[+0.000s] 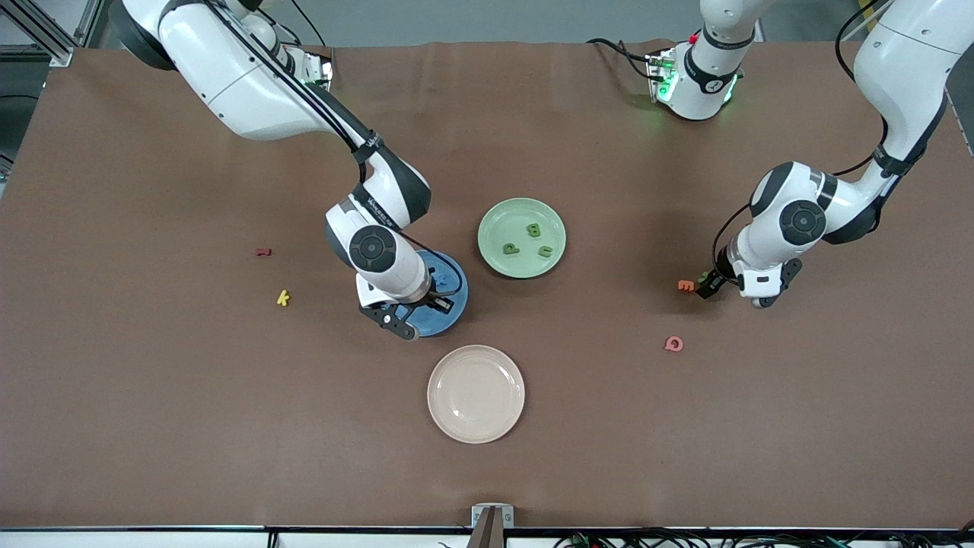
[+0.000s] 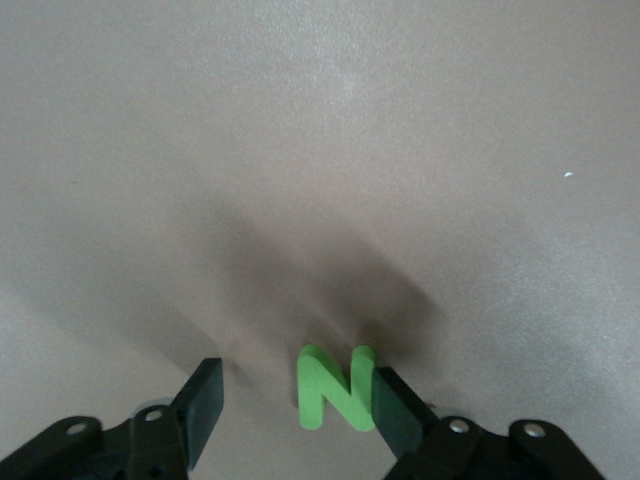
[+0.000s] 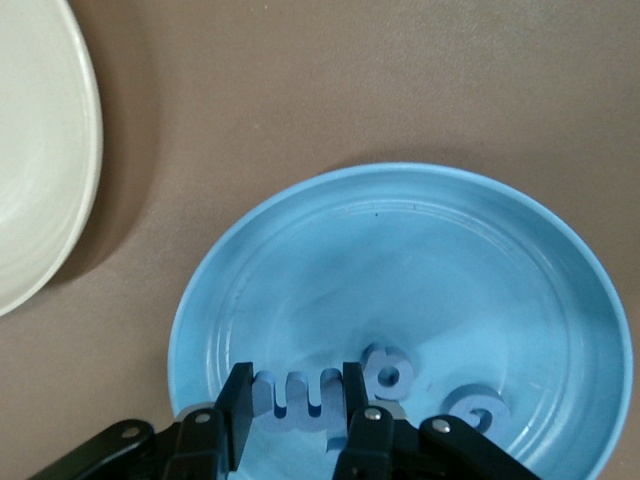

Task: Sort letters by color into matching plates
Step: 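Lower the blue E onto the blue plate and open the right gripper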

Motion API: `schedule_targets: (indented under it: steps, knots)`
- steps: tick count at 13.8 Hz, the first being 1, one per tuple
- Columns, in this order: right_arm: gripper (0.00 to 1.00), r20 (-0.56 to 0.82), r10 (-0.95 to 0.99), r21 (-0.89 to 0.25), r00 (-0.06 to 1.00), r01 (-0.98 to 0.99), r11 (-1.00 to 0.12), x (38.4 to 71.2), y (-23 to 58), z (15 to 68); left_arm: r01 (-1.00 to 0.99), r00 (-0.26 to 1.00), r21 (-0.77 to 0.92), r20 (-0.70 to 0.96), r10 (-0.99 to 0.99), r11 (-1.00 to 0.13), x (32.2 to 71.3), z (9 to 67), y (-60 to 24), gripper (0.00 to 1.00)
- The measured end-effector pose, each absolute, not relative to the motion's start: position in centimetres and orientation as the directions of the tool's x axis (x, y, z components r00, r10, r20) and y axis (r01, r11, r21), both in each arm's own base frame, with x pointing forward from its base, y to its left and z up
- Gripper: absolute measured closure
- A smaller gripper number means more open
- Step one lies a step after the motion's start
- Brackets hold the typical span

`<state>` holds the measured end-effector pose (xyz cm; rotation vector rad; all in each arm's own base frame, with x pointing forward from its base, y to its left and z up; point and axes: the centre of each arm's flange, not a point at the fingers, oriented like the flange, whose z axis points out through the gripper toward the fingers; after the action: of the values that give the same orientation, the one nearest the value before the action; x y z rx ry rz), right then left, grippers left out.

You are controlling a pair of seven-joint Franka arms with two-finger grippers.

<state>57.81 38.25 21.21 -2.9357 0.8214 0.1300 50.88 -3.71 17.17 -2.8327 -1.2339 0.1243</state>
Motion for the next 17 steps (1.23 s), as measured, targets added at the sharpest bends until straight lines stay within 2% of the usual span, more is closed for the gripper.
schedule_targets:
  steps: [4, 5, 7, 8, 10, 17]
  knots:
    - [0.59, -0.095, -0.515, -0.056, 0.852, -0.521, -0.852, 58.2, 38.5, 20.4, 0.721, 0.686, -0.078, -0.059, 0.725, -0.688, 50.8, 16.8, -3.9, 0.31]
    - [0.53, -0.094, -0.517, -0.057, 0.851, -0.523, -0.851, 58.3, 38.6, 20.3, 0.719, 0.688, -0.078, -0.058, 0.723, -0.691, 50.7, 16.7, -3.9, 0.31]
    - [0.33, -0.091, -0.520, -0.059, 0.850, -0.525, -0.849, 58.6, 38.5, 20.3, 0.717, 0.690, -0.079, -0.056, 0.722, -0.692, 50.7, 16.7, -3.9, 0.34]
    - [0.22, -0.088, -0.521, -0.062, 0.849, -0.527, -0.848, 58.8, 38.4, 20.5, 0.717, 0.690, -0.082, -0.056, 0.722, -0.692, 50.7, 16.7, -3.8, 0.40]
    - [0.02, -0.082, -0.524, -0.069, 0.848, -0.529, -0.846, 59.2, 38.4, 20.9, 0.716, 0.691, -0.086, -0.056, 0.721, -0.693, 50.7, 16.7, -3.8, 0.42]
    - [0.00, -0.098, -0.413, 0.078, 0.905, -0.407, -0.910, 61.3, 32.8, 22.6, 0.715, 0.692, -0.086, -0.055, 0.720, -0.694, 50.7, 16.7, -3.8, 0.42]
